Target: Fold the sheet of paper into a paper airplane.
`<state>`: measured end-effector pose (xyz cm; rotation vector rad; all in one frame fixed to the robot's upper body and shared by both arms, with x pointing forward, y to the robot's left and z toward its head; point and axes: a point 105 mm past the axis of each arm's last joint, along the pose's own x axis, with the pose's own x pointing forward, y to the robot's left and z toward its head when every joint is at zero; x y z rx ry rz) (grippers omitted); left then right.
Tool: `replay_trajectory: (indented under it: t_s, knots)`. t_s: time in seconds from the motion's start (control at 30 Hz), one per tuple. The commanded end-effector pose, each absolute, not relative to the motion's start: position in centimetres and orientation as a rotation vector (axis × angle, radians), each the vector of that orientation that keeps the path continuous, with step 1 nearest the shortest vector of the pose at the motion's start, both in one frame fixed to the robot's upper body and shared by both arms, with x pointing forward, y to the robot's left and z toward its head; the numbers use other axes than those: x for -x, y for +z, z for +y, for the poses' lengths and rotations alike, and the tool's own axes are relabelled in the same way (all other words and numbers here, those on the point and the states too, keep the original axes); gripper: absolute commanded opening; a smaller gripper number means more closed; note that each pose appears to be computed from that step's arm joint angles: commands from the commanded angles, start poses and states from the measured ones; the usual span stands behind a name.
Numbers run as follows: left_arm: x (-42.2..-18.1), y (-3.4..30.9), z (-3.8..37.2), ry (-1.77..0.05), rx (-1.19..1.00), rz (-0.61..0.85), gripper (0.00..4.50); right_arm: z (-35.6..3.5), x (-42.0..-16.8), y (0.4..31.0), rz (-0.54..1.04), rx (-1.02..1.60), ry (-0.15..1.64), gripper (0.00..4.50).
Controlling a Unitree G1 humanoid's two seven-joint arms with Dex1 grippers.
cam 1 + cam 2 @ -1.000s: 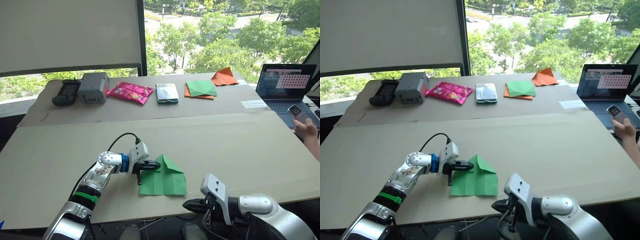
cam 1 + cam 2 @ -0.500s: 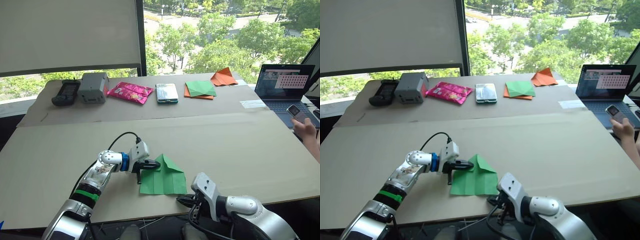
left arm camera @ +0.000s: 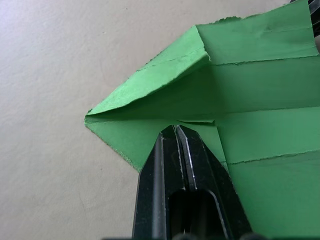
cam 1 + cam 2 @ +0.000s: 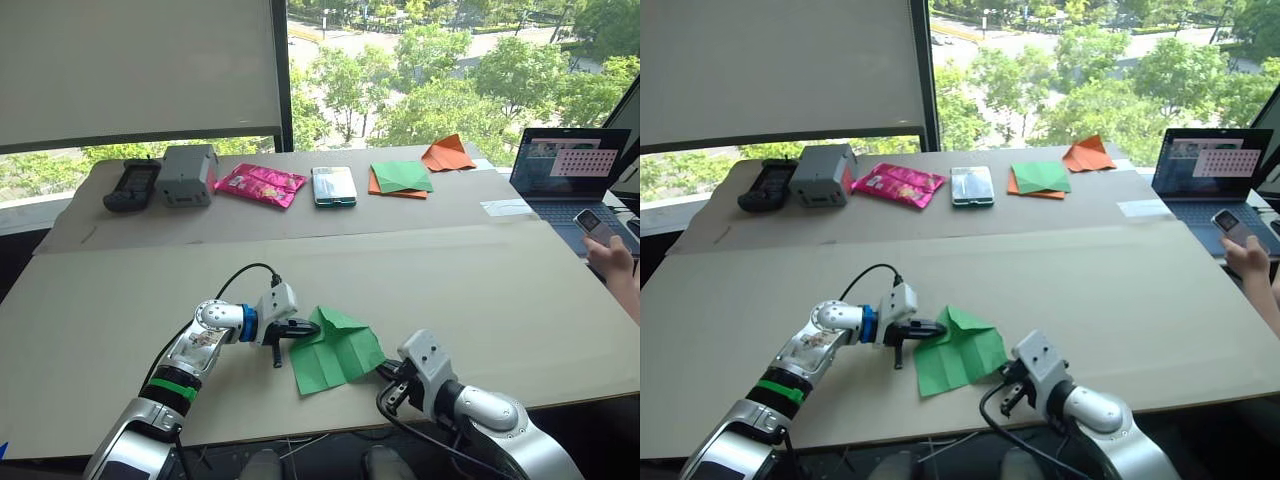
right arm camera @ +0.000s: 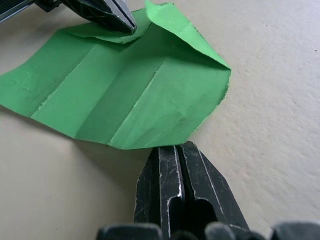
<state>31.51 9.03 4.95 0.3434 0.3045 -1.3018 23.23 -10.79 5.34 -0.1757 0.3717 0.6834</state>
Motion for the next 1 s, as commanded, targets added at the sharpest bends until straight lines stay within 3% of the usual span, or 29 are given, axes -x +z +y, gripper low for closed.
replay_trajectory:
  t_s: [0.03,0.5,1.0]
  knots:
    - [-31.1,3.0,10.5,-1.267,-0.375,0.407,0.04,-10.2,-24.2,7.3,0.254,0.112,0.672,0.0]
    - [-31.0,3.1,10.8,-1.258,-0.384,0.407,0.04,-5.8,-27.6,9.0,0.153,0.041,0.865,0.0]
    - [-30.9,4.0,11.0,-1.245,-0.411,0.404,0.04,-2.3,-28.0,8.4,0.161,0.087,0.995,0.0]
